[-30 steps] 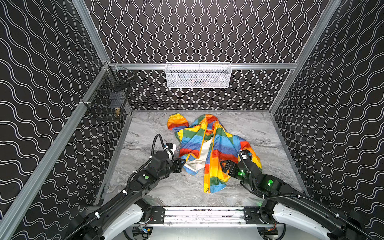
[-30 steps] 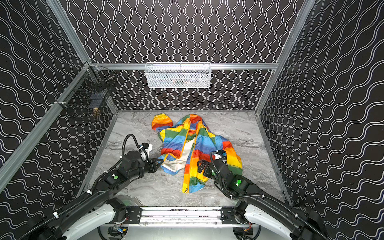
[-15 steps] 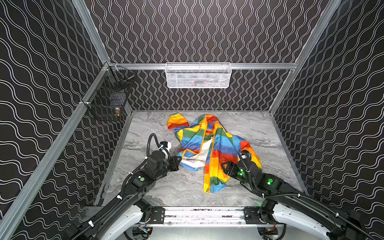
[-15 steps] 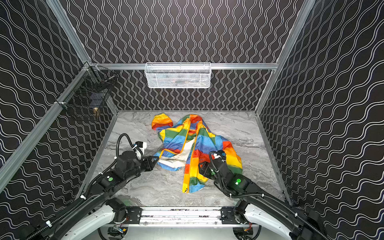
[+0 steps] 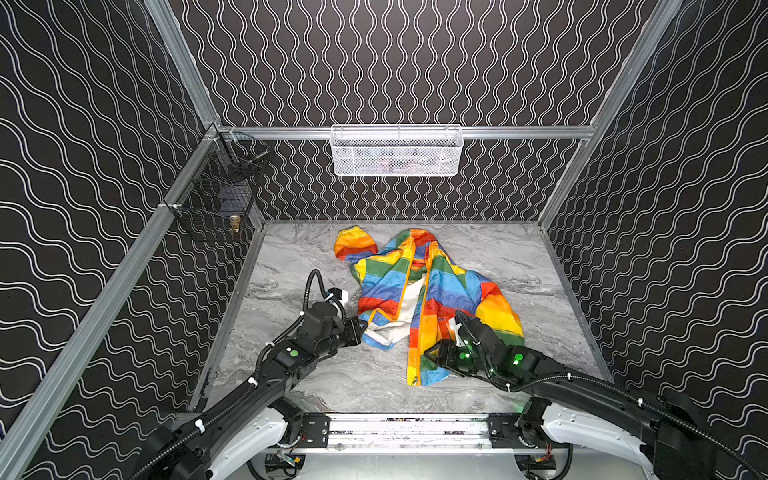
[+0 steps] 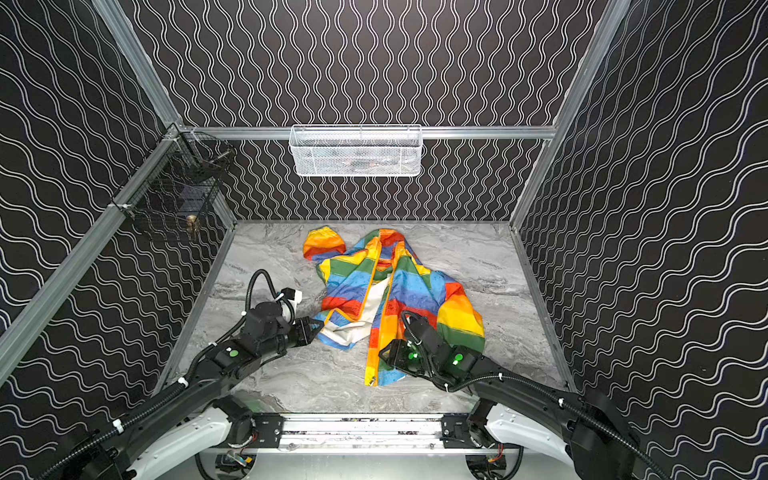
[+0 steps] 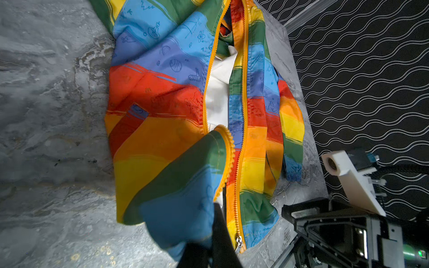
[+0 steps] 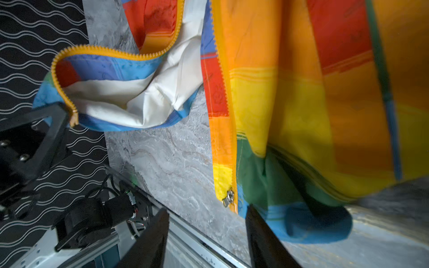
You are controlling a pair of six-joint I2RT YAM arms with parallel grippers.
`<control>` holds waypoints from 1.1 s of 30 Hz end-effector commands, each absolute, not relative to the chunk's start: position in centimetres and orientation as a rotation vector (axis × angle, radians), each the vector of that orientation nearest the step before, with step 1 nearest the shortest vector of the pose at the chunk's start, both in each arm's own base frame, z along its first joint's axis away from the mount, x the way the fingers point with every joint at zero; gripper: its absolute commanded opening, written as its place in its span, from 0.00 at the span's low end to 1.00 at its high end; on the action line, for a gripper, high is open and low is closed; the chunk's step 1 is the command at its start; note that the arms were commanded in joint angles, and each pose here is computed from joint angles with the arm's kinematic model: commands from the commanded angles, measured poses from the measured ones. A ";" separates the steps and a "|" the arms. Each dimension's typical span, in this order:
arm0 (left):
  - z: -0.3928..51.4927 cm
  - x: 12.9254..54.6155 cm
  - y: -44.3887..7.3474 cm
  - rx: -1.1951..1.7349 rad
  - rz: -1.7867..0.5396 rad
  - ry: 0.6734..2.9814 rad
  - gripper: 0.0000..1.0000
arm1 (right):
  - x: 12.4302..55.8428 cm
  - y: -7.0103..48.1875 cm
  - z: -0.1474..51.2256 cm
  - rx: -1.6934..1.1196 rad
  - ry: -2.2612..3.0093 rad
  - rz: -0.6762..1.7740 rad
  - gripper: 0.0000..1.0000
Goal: Zip up the jacket
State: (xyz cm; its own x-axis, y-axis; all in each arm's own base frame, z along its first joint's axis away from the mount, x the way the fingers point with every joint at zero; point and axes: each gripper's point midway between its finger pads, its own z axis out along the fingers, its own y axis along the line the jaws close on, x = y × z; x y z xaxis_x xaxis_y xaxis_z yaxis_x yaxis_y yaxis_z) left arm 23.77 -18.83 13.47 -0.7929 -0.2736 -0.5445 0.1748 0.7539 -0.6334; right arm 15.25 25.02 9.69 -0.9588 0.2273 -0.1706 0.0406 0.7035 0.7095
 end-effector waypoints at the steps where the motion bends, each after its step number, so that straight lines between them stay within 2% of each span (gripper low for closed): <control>1: 14.0 24.1 -19.5 -0.043 -0.961 2.276 0.00 | 14.3 26.0 10.2 0.250 2.668 1.187 0.58; 7: 13.4 23.9 -20.6 -0.024 -1.032 2.284 0.00 | 12.1 26.1 8.1 0.305 2.718 1.209 0.60; 12: 13.4 23.9 -20.8 -0.028 -1.056 2.281 0.00 | 11.1 25.7 6.2 0.365 2.745 1.207 0.56; 18: 13.4 23.6 -20.8 -0.035 -1.079 2.279 0.00 | 11.1 25.5 5.0 0.408 2.733 1.219 0.55; 25: 13.3 23.3 -20.9 -0.048 -1.110 2.277 0.00 | 11.7 25.6 4.2 0.436 2.709 1.212 0.59; 33: 13.0 23.1 -21.1 -0.063 -1.140 2.279 0.00 | 12.2 26.3 3.5 0.450 2.686 1.246 0.56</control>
